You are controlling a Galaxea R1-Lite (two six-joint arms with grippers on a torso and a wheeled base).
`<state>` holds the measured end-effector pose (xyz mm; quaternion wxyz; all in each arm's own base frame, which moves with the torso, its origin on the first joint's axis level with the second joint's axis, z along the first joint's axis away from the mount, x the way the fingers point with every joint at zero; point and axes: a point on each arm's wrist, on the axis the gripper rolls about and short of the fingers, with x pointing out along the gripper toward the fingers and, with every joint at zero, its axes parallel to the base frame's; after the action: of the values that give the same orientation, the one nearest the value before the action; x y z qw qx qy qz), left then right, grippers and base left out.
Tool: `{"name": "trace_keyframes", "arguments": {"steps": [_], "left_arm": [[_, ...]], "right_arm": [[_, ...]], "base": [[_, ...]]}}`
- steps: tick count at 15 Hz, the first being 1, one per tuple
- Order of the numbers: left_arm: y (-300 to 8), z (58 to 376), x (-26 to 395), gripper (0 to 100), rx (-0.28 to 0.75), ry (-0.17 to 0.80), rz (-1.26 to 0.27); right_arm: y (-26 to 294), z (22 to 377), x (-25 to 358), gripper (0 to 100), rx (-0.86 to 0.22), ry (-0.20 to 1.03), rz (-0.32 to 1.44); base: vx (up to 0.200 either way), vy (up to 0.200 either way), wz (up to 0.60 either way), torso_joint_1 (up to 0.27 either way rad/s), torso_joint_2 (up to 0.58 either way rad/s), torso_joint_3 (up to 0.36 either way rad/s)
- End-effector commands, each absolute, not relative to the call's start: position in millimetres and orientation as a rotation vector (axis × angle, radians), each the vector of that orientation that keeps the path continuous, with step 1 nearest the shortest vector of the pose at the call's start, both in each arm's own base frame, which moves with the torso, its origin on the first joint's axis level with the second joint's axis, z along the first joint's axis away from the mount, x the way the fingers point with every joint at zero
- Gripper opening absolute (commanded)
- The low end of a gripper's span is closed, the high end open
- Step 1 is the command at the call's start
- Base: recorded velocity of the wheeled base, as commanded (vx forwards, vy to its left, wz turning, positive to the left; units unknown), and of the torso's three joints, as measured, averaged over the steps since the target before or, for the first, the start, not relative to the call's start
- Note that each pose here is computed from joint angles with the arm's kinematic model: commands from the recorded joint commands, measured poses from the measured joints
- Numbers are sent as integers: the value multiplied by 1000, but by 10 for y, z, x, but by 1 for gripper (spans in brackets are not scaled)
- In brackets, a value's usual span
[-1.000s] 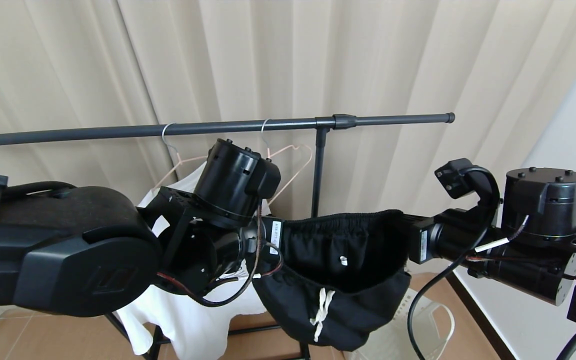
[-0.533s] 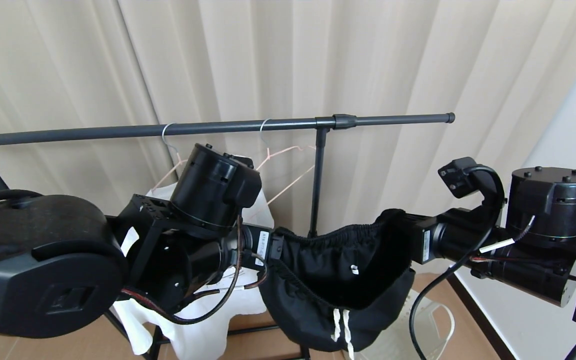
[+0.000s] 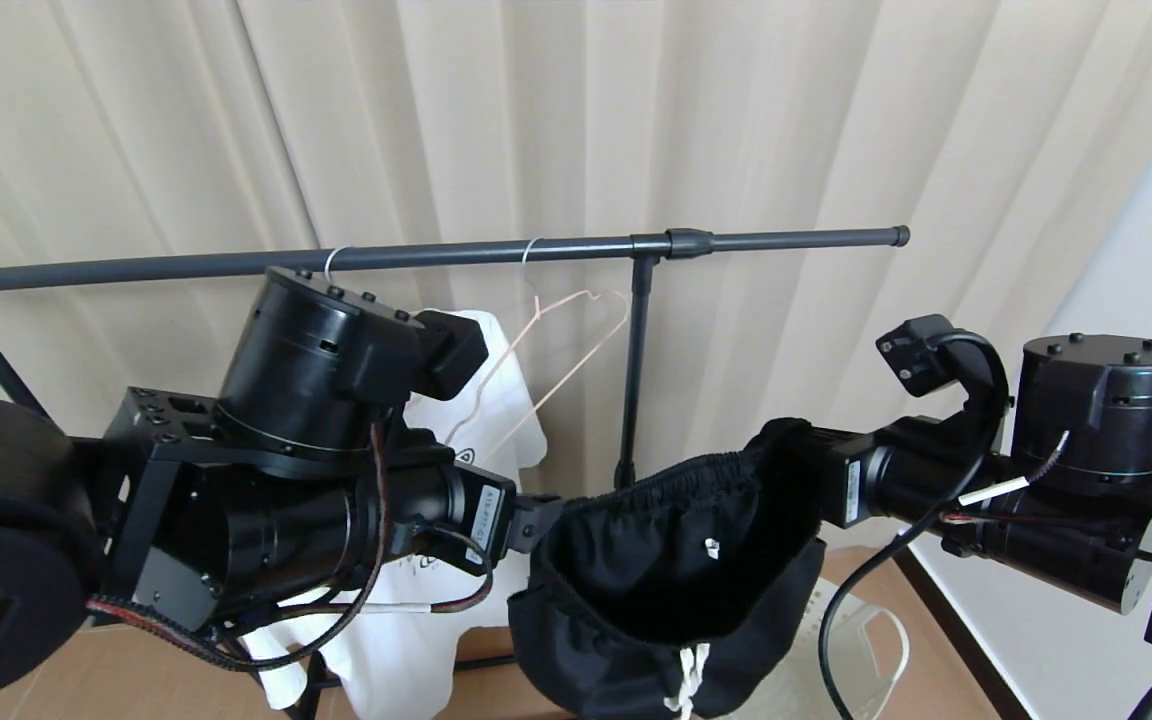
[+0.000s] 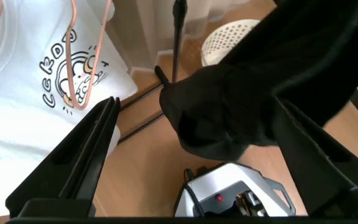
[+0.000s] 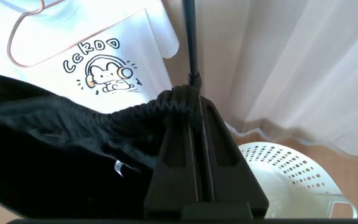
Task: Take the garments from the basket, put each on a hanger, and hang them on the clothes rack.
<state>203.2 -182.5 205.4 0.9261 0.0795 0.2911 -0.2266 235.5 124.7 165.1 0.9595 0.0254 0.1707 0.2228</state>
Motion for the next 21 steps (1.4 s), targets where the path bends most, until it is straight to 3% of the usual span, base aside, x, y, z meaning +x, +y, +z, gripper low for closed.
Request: {"name": "trace_keyframes", "arguments": {"steps": [1,8,13,21], "left_arm": [[-1691,2101,2021,100,146,589,-481],[-1641,2159,2354,100,121,570,-435],[-1833,1942,2879,100,137,591,-389],[-2036,1635,3388,100,152,609,-316]], "right_arm": [[1242,1644,2363,0,51,348,449],[1225,1652,2366,0,52,344,443],[1187,1673,2372,0,53,336,431],[1183,1660,2382,0,52,340,427]], "base": [[0,0,0,0,0,0],[0,0,0,0,0,0],[0,0,0,0,0,0],[0,0,0,0,0,0]]}}
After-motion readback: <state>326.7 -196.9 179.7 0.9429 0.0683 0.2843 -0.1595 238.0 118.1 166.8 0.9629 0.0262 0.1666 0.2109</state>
